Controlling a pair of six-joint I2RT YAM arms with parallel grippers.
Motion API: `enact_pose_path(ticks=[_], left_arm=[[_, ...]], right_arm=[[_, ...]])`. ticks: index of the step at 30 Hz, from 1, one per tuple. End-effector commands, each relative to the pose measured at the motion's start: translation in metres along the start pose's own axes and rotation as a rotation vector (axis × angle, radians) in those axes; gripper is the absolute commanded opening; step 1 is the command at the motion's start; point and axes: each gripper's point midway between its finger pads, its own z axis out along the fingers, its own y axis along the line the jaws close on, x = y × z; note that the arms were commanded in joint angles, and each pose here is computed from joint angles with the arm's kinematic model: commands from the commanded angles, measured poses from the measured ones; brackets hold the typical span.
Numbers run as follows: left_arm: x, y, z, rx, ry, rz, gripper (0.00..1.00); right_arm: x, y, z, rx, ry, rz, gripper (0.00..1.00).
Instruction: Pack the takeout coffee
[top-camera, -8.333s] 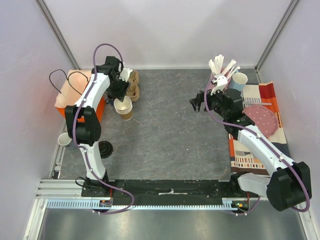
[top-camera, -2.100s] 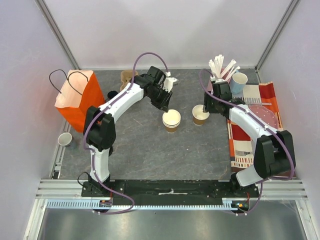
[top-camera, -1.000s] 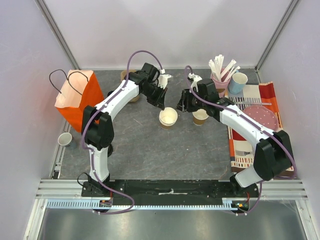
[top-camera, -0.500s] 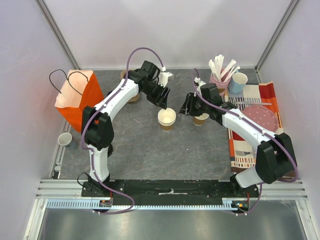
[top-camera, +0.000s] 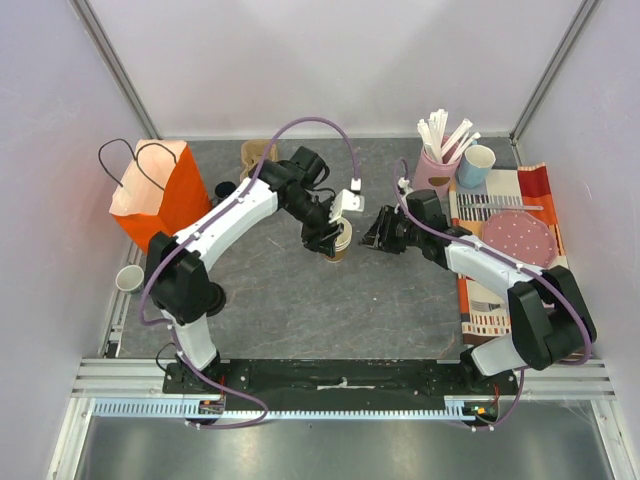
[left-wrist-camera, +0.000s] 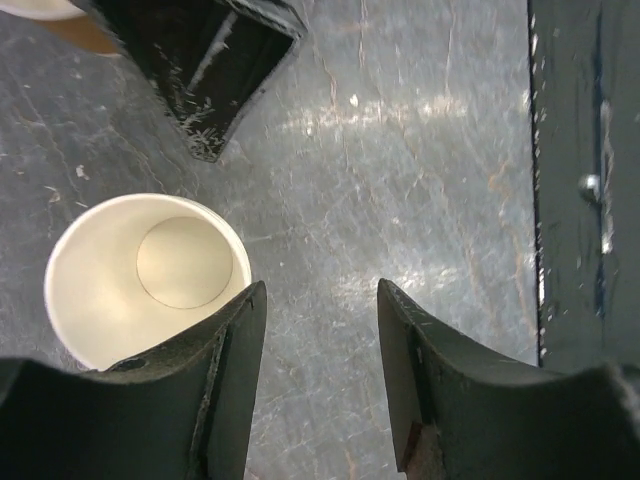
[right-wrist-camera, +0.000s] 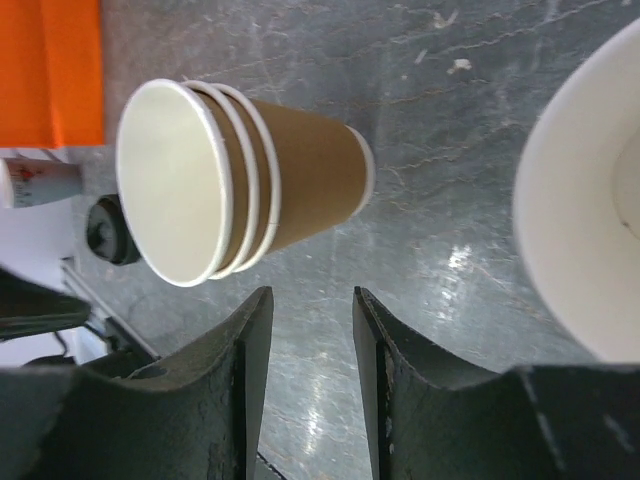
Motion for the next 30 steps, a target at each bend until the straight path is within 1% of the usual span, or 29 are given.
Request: enact_pose_path(ticks=[1,6,8,12,14,19,21,23,24,29,30], left_arm=[[0.010,0.010,0.012,0.004,0.038,0.213,0.55],[0.018,0.023,0.030,-0.028,0.116,0.251,0.54],[0.019,0.023,0.032,-0.028,0.124,0.248,0.50],[0.029,0.030,0.033,-0.065,0.169,0.251,0.50],[0.032,0.035,0.035,-0.082,0.180,0.258,0.50],[0.036,0.042,0.039,-0.098,0.193,0.251,0.44],[0.039,0.044,0.041,-0.100,0.204,0.245,0.43],[0.042,0.048,0.043,-0.107,0.216,0.239,0.41],[0.043,0.049,0.044,-0.109,0.221,0.239,0.38],[0.045,0.047,0.047,-0.093,0.219,0.224,0.32],[0.044,0.046,0.047,-0.093,0.214,0.209,0.26]], right_arm=[[-0.010,0.028,-0.001,-0.147,-0.059,0.027,0.46],[-0.008,0.028,0.001,-0.172,-0.068,0.044,0.46],[-0.010,0.029,0.002,-0.175,-0.071,0.042,0.46],[-0.009,0.032,0.009,-0.203,-0.058,0.054,0.46],[-0.007,0.031,0.012,-0.204,-0.040,0.060,0.46],[-0.008,0.031,0.015,-0.204,-0.036,0.056,0.45],[-0.009,0.031,0.016,-0.205,-0.037,0.054,0.45],[-0.009,0.031,0.017,-0.202,-0.036,0.054,0.45],[-0.009,0.031,0.017,-0.203,-0.035,0.055,0.45],[-0.008,0.027,0.023,-0.195,-0.027,0.064,0.45],[-0.009,0.026,0.023,-0.192,-0.028,0.067,0.45]])
